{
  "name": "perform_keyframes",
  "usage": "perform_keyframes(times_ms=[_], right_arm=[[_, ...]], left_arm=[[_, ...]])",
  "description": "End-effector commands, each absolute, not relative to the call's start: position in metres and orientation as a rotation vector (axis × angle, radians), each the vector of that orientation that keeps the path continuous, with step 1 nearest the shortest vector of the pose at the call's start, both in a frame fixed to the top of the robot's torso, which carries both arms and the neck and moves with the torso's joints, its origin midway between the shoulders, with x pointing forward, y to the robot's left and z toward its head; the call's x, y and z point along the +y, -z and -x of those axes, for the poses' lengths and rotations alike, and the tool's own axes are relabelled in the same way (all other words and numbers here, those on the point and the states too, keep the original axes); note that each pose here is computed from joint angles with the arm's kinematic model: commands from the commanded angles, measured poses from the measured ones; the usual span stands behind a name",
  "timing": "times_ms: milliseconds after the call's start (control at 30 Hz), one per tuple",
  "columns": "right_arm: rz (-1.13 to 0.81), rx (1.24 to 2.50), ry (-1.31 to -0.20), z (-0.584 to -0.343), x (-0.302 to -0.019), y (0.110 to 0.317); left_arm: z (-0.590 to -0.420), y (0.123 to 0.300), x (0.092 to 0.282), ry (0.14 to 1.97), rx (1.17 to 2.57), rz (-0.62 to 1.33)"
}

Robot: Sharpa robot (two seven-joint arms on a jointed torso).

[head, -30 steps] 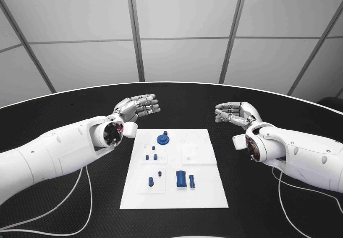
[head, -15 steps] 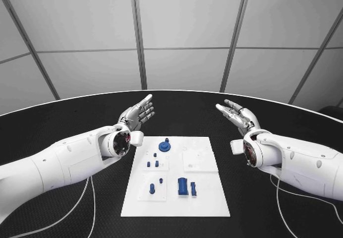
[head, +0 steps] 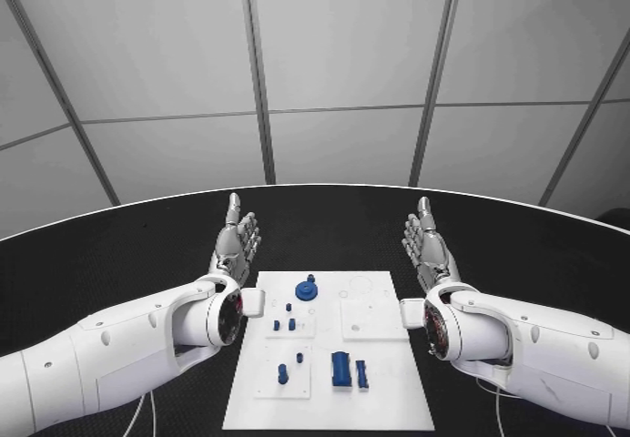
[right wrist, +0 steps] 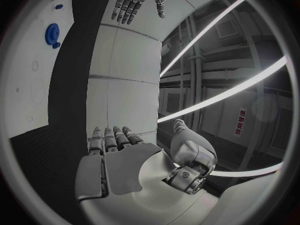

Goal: Assemble the parts on the task board

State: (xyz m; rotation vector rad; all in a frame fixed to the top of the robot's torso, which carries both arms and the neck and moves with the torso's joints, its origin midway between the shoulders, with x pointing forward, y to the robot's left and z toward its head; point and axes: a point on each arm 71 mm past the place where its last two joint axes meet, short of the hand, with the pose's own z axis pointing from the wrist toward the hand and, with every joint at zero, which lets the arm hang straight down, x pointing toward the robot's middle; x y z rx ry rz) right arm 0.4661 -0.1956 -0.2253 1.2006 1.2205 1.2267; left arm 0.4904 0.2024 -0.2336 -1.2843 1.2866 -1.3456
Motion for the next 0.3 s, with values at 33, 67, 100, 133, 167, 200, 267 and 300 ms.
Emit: perform_keyframes(times_ms=[33, 67, 100, 133, 167, 200, 267, 300], right_arm=[[-1.208, 1.218, -1.229, -0.462, -0.193, 0.224], [-1.209, 1.218, -1.229, -0.462, -0.192, 0.224], [-1.209, 1.218, -1.229, -0.462, -0.192, 0.224], [-1.209, 1.218, -1.229, -0.462, -0.192, 0.224], [-1.209, 1.218, -1.229, -0.462, -0.192, 0.224], [-1.209, 1.218, -1.229, -0.462, -0.192, 0.224], [-1.209, 1.218, -1.229, -0.462, -0.192, 0.224], [-1.209, 1.218, -1.229, -0.462, -0.192, 0.224]], left_arm=[[-0.478, 0.230, 0.197, 1.281, 1.255, 1.255], [-0.475, 0.229, 0.197, 1.272, 1.249, 1.248], [-0.472, 0.228, 0.196, 1.263, 1.243, 1.240], [-0.470, 0.227, 0.195, 1.255, 1.238, 1.233], [-0.468, 0.227, 0.194, 1.249, 1.233, 1.227], [-0.467, 0.226, 0.194, 1.246, 1.231, 1.225], [-0.464, 0.225, 0.193, 1.235, 1.223, 1.215], [-0.463, 0.225, 0.193, 1.232, 1.221, 1.212]])
